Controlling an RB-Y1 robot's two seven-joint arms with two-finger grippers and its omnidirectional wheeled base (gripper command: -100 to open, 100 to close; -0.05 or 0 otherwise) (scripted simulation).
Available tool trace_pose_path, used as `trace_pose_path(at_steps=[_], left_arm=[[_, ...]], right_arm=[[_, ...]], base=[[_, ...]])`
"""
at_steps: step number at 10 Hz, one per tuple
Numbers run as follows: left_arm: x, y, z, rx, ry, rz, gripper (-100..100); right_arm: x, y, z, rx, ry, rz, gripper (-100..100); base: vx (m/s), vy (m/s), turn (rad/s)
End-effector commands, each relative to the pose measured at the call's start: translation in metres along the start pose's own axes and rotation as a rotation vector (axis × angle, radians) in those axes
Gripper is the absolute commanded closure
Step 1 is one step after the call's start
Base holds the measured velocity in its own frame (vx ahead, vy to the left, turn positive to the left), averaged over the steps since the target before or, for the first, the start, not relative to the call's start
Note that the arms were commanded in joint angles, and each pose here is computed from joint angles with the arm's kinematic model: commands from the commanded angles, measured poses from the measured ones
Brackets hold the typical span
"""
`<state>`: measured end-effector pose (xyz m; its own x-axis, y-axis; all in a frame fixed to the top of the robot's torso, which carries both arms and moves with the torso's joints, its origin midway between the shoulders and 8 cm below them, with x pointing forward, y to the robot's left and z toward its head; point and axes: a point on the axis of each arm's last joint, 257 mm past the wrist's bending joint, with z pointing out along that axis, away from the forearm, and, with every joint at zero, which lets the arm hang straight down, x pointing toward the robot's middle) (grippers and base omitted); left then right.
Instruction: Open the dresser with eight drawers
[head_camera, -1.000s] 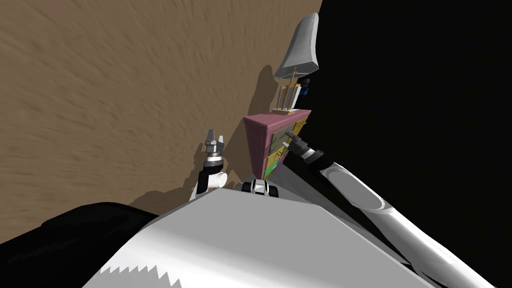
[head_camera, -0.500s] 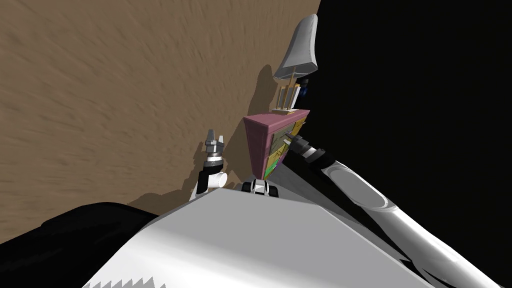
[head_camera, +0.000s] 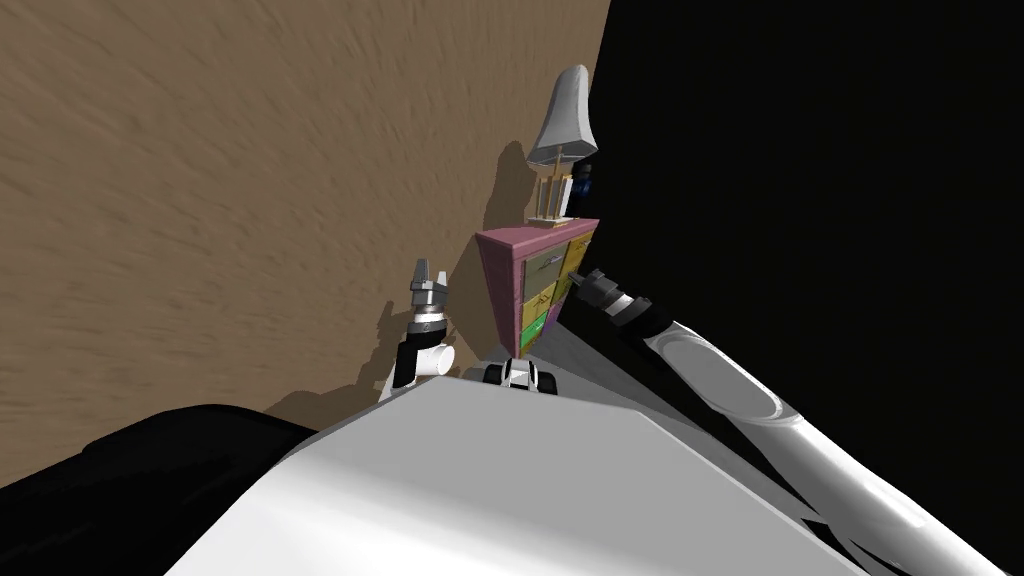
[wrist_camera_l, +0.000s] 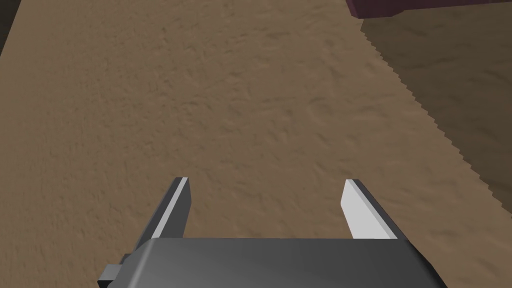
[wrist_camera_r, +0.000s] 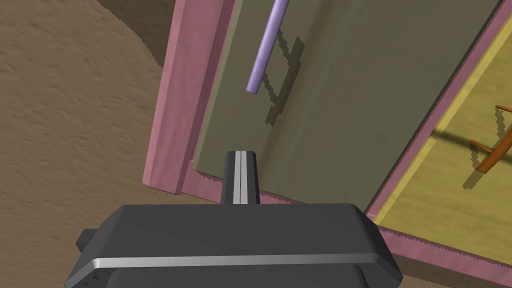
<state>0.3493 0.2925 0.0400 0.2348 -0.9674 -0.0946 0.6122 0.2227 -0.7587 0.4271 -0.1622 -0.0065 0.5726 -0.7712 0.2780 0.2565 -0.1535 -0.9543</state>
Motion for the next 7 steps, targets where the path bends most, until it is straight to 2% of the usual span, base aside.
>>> trace_pose_path(at_steps=[1,4,5,6,7], left_arm=[[0.000,0.000,0.000,0.000,0.000,0.000,0],[0.000,0.000,0.000,0.000,0.000,0.000,0],[0.000,0.000,0.000,0.000,0.000,0.000,0],[0.000,0.000,0.000,0.000,0.000,0.000,0],[0.000,0.000,0.000,0.000,0.000,0.000,0]], right_arm=[[0.009,0.001,0.003,0.001,0.005,0.070,-100],[0.019,0.000,0.006,0.005,0.010,0.150,-100],[0.017,0.001,0.005,0.004,0.009,0.132,-100],[0.055,-0.024,0.010,0.100,0.090,0.234,-100],[0.067,-0.031,0.018,0.134,0.100,0.296,-100]], base=[[0.092,0.067,0.066],[0.109,0.090,0.049],[0.043,0.029,0.003],[-0.053,-0.118,0.260],[-0.112,-0.187,0.190]])
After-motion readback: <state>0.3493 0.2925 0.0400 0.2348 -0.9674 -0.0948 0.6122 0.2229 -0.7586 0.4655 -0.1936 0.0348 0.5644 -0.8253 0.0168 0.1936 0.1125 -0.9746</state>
